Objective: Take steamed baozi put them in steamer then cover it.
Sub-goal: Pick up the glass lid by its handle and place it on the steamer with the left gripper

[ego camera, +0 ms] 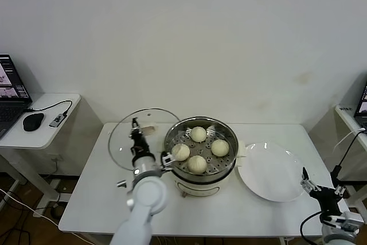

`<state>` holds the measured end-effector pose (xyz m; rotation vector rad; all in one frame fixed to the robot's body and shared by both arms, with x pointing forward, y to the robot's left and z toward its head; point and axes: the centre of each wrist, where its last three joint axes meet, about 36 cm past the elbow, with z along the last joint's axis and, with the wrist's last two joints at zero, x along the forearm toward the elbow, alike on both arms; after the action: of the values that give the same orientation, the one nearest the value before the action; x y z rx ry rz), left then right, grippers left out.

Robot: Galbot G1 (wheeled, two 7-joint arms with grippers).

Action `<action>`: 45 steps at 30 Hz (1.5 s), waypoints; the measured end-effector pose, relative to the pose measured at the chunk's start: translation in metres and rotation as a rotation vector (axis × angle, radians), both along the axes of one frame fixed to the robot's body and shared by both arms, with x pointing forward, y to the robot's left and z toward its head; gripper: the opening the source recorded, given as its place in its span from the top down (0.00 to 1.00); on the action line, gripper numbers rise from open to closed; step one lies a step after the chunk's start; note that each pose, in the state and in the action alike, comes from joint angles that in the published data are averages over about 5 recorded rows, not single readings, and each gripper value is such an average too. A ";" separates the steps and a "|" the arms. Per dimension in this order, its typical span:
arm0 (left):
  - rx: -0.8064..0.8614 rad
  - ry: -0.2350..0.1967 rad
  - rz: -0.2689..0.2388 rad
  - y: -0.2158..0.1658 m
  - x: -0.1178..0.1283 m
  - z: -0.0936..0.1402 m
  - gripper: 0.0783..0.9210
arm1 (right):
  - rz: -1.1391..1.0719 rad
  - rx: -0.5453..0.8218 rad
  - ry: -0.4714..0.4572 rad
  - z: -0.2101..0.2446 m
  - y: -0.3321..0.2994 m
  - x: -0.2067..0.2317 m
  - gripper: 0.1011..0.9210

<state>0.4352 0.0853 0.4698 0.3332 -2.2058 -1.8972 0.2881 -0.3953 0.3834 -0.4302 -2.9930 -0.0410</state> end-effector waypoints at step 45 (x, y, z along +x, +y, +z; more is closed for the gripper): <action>0.003 0.072 -0.329 -0.122 0.002 -0.013 0.92 | -0.052 -0.007 0.020 -0.011 -0.009 -0.004 0.12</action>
<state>0.4372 -0.0368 0.4570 -0.1048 -2.3245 -2.0329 0.2843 -0.4043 0.3725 -0.5056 -2.9633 -0.0309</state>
